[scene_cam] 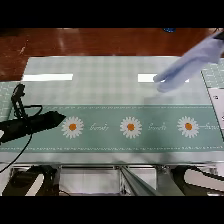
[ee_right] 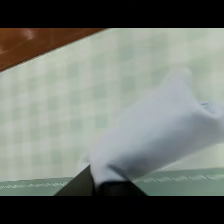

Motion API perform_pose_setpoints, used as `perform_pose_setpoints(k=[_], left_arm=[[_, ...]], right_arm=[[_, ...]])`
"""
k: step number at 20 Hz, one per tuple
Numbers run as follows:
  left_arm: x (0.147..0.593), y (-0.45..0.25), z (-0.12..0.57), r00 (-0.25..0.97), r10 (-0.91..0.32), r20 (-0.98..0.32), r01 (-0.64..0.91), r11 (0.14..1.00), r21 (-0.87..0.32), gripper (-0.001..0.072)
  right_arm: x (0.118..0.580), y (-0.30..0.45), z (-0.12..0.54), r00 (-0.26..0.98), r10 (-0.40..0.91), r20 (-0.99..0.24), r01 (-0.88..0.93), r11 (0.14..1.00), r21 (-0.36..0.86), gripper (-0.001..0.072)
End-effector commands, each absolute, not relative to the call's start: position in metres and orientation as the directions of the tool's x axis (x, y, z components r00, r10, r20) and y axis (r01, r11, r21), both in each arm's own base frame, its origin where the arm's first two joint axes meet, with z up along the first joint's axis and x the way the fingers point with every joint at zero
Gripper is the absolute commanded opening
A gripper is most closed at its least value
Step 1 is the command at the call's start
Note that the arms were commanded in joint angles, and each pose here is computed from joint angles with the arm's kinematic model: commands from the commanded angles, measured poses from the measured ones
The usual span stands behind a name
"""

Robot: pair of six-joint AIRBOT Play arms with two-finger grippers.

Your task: Fold the shirts.

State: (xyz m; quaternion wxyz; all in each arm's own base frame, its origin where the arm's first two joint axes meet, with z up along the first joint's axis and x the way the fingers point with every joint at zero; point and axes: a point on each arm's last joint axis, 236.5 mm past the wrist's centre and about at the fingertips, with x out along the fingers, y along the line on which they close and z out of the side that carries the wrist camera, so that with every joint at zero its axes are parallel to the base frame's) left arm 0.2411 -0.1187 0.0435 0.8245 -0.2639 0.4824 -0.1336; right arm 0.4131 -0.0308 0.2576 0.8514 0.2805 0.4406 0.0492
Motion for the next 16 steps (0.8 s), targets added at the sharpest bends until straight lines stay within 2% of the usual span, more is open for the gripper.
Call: perform_pose_setpoints(k=[1,5,9,12,16], left_arm=[[0.240,-0.120,0.043,0.496,-0.478,-0.725,-0.028,0.826,-0.564,0.0024],[0.244,-0.119,0.045,0.511,-0.474,-0.717,-0.028,0.825,-0.565,0.0024],[0.250,-0.118,0.049,0.538,-0.467,-0.702,-0.026,0.823,-0.567,0.0024],[0.253,-0.117,0.050,0.547,-0.464,-0.697,-0.026,0.822,-0.568,0.0024],[0.254,-0.116,0.051,0.555,-0.462,-0.692,-0.025,0.822,-0.569,0.0025]], right_arm=[[0.365,-0.087,0.240,0.513,0.247,-0.822,0.346,0.817,0.462,0.0020],[0.334,-0.113,0.233,0.470,0.192,-0.861,0.417,0.812,0.409,0.0019],[0.286,-0.138,0.194,0.377,0.148,-0.914,0.544,0.764,0.347,0.0019],[0.237,-0.155,0.161,0.337,0.131,-0.932,0.686,0.644,0.339,0.0019],[0.130,-0.176,0.111,0.143,0.025,-0.989,0.913,0.382,0.142,0.0020]])
